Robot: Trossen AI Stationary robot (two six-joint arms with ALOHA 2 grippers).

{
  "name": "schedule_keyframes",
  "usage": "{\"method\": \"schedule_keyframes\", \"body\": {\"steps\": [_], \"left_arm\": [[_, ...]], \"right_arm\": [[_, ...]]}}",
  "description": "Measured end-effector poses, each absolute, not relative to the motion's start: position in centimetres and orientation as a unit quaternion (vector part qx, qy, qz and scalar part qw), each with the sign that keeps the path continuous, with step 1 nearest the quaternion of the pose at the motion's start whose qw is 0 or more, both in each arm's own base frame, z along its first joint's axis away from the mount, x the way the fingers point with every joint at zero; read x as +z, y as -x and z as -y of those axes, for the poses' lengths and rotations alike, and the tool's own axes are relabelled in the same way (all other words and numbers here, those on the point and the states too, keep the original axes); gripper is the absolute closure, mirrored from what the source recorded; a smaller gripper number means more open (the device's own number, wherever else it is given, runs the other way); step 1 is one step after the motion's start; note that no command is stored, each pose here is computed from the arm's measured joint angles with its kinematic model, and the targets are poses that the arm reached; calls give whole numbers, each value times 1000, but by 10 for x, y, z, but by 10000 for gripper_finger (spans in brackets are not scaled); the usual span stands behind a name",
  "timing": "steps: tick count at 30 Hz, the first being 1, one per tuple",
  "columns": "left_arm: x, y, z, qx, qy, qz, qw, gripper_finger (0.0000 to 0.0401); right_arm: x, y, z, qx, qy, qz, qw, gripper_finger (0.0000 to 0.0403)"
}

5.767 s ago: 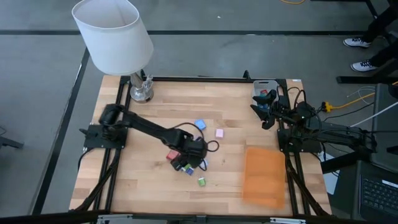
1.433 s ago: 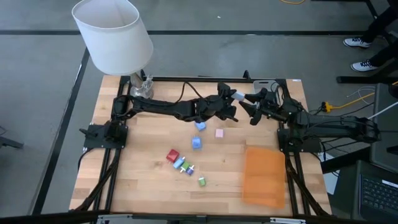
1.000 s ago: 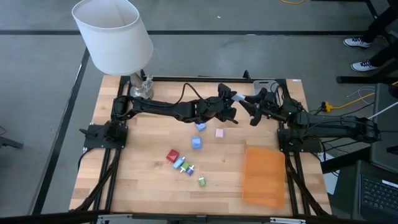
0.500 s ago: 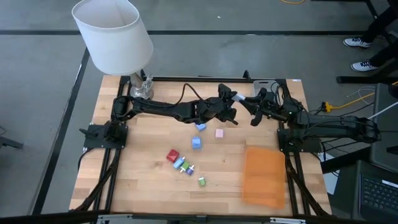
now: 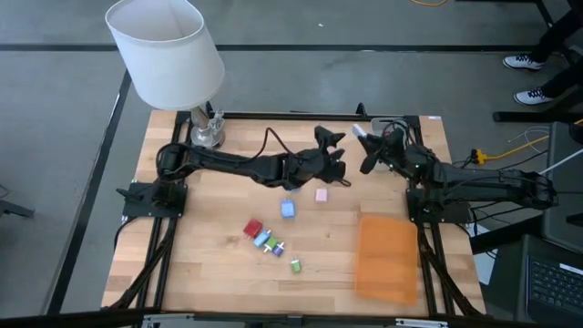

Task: Pick & Place Office items
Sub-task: Put the white digital clock into the gray bin, then put the bottom blue charger adapter into the orange bin

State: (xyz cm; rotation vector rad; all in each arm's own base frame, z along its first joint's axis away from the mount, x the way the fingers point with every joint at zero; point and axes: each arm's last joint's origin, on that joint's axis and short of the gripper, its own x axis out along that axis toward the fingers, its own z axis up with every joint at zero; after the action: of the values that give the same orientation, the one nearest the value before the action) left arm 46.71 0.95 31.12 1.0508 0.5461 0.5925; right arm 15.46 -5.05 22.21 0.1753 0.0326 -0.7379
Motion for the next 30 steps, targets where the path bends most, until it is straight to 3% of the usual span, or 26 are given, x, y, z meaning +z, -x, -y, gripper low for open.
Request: {"method": "schedule_keyframes", "body": {"steps": [9,15,23,30], "left_arm": [[293,-461,13,220,-360,-268,866,131],[273,-457,8,218,-332,-289,871,132],[258,-453,8,215,-322,-308,869,132],[258,-453,8,215,-312,-306,873,132]], "right_arm": [[201,-141,57,-522,-71,-98,844,342],[191,-133,61,-580,-76,-127,801,342],[185,-127,65,-602,-94,-142,781,340],[184,-127,64,-593,-99,-144,786,236]]}}
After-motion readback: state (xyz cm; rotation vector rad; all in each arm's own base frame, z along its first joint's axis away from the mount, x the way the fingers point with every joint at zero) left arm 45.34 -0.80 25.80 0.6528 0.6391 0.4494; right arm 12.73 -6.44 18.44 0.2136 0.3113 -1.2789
